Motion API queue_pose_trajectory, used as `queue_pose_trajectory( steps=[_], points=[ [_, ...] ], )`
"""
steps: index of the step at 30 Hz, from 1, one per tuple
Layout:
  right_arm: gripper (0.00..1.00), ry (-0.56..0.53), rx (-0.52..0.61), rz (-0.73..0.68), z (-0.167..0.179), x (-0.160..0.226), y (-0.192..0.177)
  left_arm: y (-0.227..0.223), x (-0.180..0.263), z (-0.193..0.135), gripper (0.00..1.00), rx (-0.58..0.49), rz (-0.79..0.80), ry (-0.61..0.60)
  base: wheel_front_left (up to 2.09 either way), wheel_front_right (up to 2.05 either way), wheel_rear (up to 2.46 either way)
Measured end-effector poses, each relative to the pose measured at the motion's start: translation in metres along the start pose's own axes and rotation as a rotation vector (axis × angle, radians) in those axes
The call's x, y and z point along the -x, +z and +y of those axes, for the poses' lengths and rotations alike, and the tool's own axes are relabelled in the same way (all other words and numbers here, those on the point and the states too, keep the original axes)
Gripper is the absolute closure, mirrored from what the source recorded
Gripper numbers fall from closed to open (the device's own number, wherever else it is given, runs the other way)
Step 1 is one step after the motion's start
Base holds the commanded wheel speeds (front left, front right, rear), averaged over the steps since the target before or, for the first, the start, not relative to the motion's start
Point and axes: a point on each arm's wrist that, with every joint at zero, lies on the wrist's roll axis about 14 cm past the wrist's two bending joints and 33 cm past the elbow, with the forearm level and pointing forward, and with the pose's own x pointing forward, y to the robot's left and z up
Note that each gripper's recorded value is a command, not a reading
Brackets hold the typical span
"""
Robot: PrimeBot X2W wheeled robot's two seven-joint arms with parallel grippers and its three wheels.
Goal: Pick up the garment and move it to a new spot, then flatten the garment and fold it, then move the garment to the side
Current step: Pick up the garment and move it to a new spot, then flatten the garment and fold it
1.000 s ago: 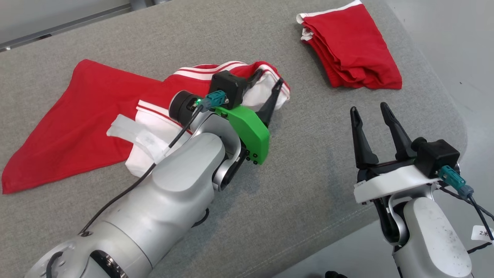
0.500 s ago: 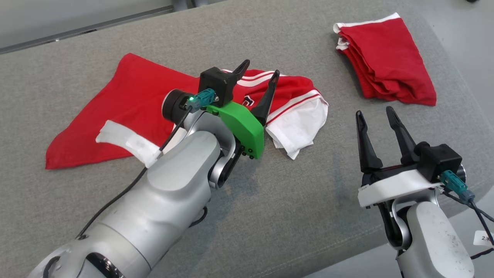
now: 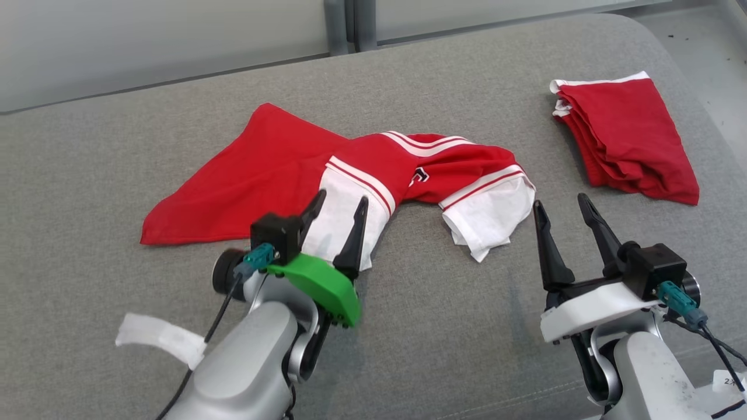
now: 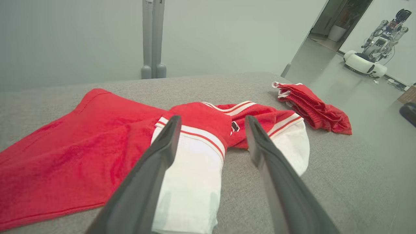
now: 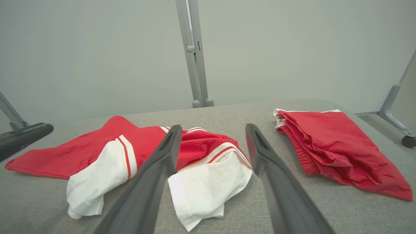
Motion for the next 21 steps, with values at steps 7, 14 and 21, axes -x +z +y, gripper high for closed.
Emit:
queue_pose_trajectory(
  steps=[7, 14, 21],
  points=[
    [0.00, 0.038, -0.006, -0.004, 0.014, 0.001, 0.004, -0.038, 0.037, 0.019, 0.00, 0.031, 0.087, 0.090, 0.00, 0.00, 0.00],
    [0.00, 0.038, -0.001, 0.004, 0.014, 0.004, 0.004, -0.068, 0.041, 0.035, 0.00, 0.052, 0.183, 0.138, 0.00, 0.00, 0.00],
    [0.00, -0.013, 0.028, 0.025, -0.006, 0.006, -0.002, -0.082, 0.022, 0.061, 0.00, 0.100, 0.233, 0.191, 0.00, 0.00, 0.00]
  ],
)
